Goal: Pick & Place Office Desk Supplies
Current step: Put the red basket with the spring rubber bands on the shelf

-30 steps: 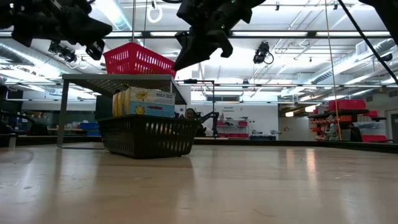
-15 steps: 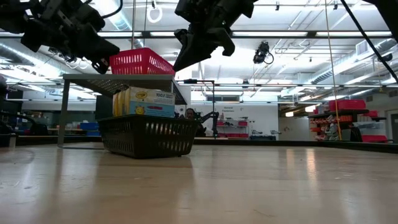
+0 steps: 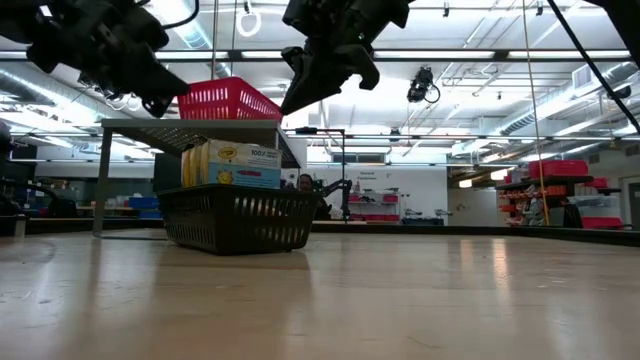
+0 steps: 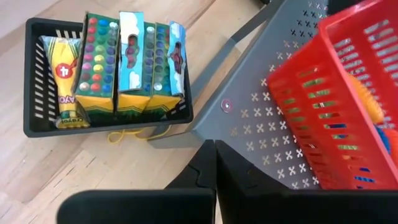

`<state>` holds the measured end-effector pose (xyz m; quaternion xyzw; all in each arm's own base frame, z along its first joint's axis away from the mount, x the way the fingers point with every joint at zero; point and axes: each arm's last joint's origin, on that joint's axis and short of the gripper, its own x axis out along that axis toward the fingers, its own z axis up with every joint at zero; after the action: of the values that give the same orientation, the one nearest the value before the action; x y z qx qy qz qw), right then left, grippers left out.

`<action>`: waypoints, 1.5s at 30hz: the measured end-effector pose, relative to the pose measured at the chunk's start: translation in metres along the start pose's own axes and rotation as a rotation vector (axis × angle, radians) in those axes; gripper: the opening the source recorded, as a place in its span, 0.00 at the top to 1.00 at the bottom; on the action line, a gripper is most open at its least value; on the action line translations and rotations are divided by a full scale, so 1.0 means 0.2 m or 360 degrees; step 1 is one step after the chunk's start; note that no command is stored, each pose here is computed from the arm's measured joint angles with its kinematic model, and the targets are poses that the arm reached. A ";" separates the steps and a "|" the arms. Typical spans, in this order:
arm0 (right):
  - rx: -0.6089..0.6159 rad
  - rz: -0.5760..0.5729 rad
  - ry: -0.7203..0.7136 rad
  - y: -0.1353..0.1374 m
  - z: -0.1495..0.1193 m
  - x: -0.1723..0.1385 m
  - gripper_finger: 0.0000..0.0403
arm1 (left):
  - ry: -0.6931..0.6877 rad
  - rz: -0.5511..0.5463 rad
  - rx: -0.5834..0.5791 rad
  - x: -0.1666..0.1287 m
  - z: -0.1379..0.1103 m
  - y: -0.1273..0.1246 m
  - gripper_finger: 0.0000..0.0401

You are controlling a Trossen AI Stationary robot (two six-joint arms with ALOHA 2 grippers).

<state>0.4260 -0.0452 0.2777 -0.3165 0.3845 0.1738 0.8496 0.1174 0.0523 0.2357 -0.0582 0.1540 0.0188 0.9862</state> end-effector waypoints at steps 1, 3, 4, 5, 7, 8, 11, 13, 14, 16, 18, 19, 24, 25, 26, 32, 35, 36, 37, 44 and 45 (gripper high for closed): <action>-0.0003 -0.0001 -0.0001 0.00 0.00 0.00 1.00 | 0.0016 0.0051 -0.0008 0.00 0.00 0.00 1.00; -0.0003 -0.0002 -0.0002 0.00 0.00 0.00 1.00 | 0.0048 0.0159 -0.0029 0.00 -0.01 0.01 1.00; -0.0003 -0.0002 -0.0003 0.00 0.00 0.00 1.00 | 0.0052 0.0215 -0.0035 0.00 -0.01 0.02 1.00; -0.0002 -0.0004 -0.0004 0.00 0.00 0.00 1.00 | 0.0055 0.0265 -0.0041 0.00 -0.01 0.02 1.00; 0.0003 -0.0003 -0.0003 0.00 0.00 0.00 1.00 | 0.0068 0.0337 -0.0048 0.00 -0.02 0.03 1.00; 0.0002 -0.0003 -0.0004 0.00 0.00 0.00 1.00 | 0.0072 0.0377 -0.0051 0.00 -0.02 0.03 1.00; 0.0001 -0.0007 -0.0007 0.00 0.00 0.00 1.00 | 0.0066 0.0527 -0.0056 -0.01 -0.02 0.04 1.00; -0.0004 -0.0007 -0.0007 0.00 0.00 0.00 1.00 | 0.0060 0.0662 -0.0052 -0.02 -0.02 0.05 1.00; -0.0004 -0.0008 -0.0008 0.00 0.00 0.00 1.00 | 0.0058 0.0737 -0.0050 -0.02 -0.01 0.06 1.00; -0.0004 -0.0011 -0.0010 0.00 0.00 0.00 1.00 | 0.0056 0.0891 -0.0047 -0.03 -0.01 0.07 1.00; -0.0004 -0.0011 -0.0010 0.00 0.00 0.00 1.00 | 0.0057 0.1013 -0.0042 -0.04 -0.01 0.08 1.00; -0.0001 -0.0011 -0.0010 0.00 0.00 0.00 1.00 | 0.0062 0.1047 -0.0035 -0.04 -0.01 0.08 1.00; 0.0002 -0.0006 -0.0006 0.00 0.00 0.00 1.00 | 0.0033 0.0734 -0.0045 -0.03 -0.01 0.06 1.00; 0.0002 -0.0006 -0.0006 0.00 0.00 0.00 1.00 | 0.0024 0.0636 -0.0056 -0.03 -0.01 0.05 1.00; 0.0002 -0.0005 -0.0006 0.00 0.00 0.00 1.00 | 0.0013 0.0549 -0.0061 -0.03 -0.01 0.04 1.00; 0.0001 -0.0003 -0.0004 0.00 0.00 0.00 1.00 | -0.0009 0.0255 -0.0060 -0.02 0.00 0.01 1.00; -0.0003 -0.0005 -0.0005 0.00 0.00 0.00 1.00 | -0.0021 0.0248 -0.0079 0.01 0.01 0.03 1.00; -0.0004 -0.0007 -0.0007 0.00 0.00 0.00 1.00 | -0.0018 0.0228 -0.0086 0.02 0.01 0.03 1.00; -0.0004 -0.0008 -0.0008 0.00 0.00 0.00 1.00 | -0.0011 0.0189 -0.0084 0.04 0.01 0.03 1.00; -0.0001 -0.0016 -0.0016 -0.01 0.01 0.00 1.00 | 0.0045 0.0112 -0.0067 0.16 0.00 0.03 1.00; 0.0000 -0.0017 -0.0016 -0.01 0.01 0.00 1.00 | 0.0047 0.0114 -0.0066 0.17 0.00 0.04 1.00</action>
<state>0.4268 -0.0453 0.2790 -0.3178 0.3785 0.1710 0.8524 0.1506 0.0603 0.2250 -0.0733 0.1702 0.0563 0.9811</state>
